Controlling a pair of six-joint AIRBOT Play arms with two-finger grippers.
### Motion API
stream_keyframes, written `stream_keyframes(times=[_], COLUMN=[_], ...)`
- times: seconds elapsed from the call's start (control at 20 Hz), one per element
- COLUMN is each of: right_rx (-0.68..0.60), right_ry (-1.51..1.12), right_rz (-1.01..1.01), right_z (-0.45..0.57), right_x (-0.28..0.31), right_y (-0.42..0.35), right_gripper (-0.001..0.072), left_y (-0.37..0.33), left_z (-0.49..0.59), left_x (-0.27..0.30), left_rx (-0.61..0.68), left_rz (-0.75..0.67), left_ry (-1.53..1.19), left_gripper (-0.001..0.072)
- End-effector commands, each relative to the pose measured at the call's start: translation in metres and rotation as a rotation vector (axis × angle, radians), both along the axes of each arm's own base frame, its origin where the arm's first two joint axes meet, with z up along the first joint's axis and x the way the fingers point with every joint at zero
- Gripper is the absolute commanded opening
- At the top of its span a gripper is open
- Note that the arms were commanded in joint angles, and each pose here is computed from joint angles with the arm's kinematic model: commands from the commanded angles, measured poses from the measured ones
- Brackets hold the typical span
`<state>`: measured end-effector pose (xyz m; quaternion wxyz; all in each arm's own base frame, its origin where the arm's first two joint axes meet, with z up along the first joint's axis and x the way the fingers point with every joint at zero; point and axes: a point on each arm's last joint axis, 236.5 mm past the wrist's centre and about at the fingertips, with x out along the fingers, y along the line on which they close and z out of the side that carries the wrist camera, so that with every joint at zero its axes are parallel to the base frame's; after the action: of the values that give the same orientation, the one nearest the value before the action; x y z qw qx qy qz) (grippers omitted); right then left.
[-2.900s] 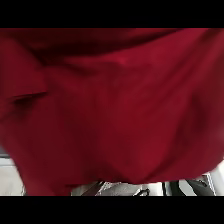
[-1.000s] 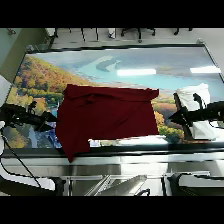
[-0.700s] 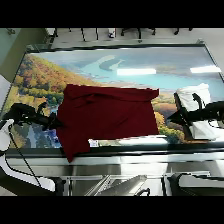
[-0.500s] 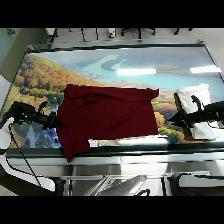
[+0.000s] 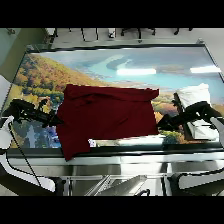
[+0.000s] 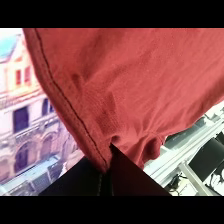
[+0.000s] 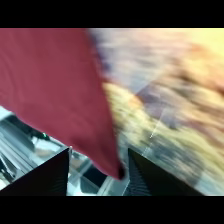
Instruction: Fold the shirts.
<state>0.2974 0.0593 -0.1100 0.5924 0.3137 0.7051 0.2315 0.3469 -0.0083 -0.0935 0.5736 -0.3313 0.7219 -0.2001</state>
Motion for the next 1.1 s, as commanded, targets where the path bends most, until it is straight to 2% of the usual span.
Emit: stream_keyframes(times=[0.0, 0.05, 0.1, 0.15, 0.25, 0.35, 0.5, 0.6, 0.7, 0.85, 0.95, 1.05], right_rx=[0.049, 0.075, 0.104, 0.139, 0.200, 0.196, 0.144, 0.023, -0.111, -0.294, -0.373, -0.451], right_ry=[-0.040, -0.063, -0.089, -0.128, -0.227, -0.377, -0.852, -1.291, -1.723, -2.197, -2.372, -2.435], right_rz=[0.062, 0.069, 0.070, 0.070, 0.056, 0.051, 0.002, -0.050, -0.087, -0.225, -0.322, -0.342], right_z=[0.002, 0.006, 0.011, 0.019, 0.045, 0.091, 0.257, 0.409, 0.547, 0.684, 0.720, 0.726], right_x=[0.004, 0.008, 0.012, 0.018, 0.034, 0.057, 0.100, 0.091, 0.031, -0.102, -0.170, -0.201], right_y=[0.034, 0.042, 0.051, 0.060, 0.075, 0.076, 0.065, 0.056, 0.056, 0.054, 0.051, 0.049], right_gripper=[0.0199, 0.0143, 0.0050, 0.0021, 0.0020, 0.0020, 0.0020, 0.0020, 0.0020, 0.0020, 0.0020, 0.0020], left_y=[-0.003, -0.005, -0.010, -0.013, -0.020, -0.023, -0.036, -0.054, -0.075, -0.085, -0.082, -0.076], left_z=[0.003, 0.005, 0.012, 0.020, 0.052, 0.107, 0.259, 0.396, 0.542, 0.712, 0.758, 0.767], left_x=[0.002, 0.004, 0.007, 0.011, 0.021, 0.031, 0.046, 0.033, -0.023, -0.171, -0.262, -0.307], left_rx=[-0.014, -0.025, -0.037, -0.045, -0.049, -0.037, 0.008, 0.109, 0.263, 0.434, 0.581, 0.694], left_rz=[-0.002, 0.002, -0.004, -0.016, -0.033, -0.037, -0.061, -0.054, 0.022, 0.320, 0.475, 0.557], left_ry=[-0.010, -0.019, -0.046, -0.088, -0.202, -0.346, -0.760, -1.169, -1.632, -2.252, -2.487, -2.538], left_gripper=[0.0016, 0.0016, 0.0015, 0.0015, 0.0014, 0.0014, 0.0015, 0.0014, 0.0014, 0.0014, 0.0014, 0.0015])
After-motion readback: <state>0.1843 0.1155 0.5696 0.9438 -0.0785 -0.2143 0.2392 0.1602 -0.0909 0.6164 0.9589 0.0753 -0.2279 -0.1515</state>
